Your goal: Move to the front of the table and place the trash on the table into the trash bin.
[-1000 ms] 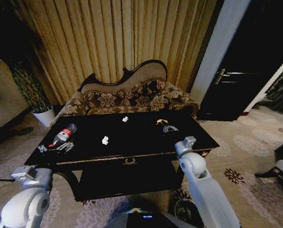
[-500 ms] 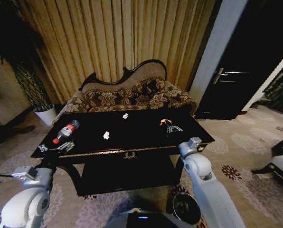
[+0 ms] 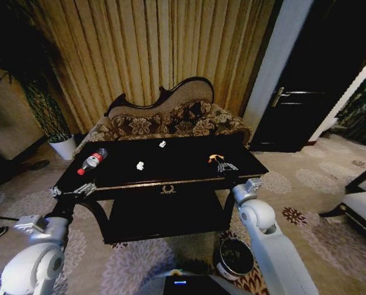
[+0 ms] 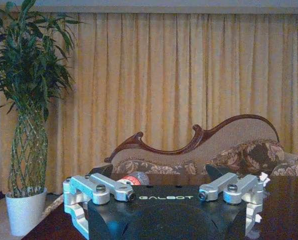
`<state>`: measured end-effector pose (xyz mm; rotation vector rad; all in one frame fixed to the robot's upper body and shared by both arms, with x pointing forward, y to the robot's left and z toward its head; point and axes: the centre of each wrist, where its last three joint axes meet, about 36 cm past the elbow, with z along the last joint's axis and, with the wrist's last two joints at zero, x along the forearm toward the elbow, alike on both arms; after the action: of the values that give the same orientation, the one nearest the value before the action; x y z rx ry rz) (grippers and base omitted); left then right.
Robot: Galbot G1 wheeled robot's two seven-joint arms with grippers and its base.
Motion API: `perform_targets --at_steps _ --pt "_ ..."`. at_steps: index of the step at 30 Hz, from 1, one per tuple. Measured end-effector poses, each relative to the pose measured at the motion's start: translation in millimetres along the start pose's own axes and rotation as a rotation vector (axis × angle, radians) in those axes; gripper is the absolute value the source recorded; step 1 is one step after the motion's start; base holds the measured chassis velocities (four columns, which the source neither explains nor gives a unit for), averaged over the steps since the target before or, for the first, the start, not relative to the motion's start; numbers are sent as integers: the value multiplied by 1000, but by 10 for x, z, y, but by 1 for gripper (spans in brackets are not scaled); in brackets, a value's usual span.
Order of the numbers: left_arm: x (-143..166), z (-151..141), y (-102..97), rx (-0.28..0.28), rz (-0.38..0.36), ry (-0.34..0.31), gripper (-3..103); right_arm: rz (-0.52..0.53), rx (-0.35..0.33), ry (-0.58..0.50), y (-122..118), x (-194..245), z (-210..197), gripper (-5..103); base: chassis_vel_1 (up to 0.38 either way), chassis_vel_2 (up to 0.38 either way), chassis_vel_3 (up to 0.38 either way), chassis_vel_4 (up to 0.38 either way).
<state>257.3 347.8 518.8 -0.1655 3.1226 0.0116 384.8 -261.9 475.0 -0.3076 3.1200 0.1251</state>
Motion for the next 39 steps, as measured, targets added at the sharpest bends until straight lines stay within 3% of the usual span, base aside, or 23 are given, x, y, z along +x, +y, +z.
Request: perform_targets --at_steps 27,33,39 --pt "30 10 -17 2 -7 2 100 17 -6 -18 -21 27 48 2 163 -156 -175 160" --pt "34 20 -19 -6 -9 -8 100 101 14 55 -245 53 395 2 14 -29 -21 21" --pt "21 3 -19 -4 -7 -21 100 235 75 173 -697 144 1179 2 0 0 0 0"
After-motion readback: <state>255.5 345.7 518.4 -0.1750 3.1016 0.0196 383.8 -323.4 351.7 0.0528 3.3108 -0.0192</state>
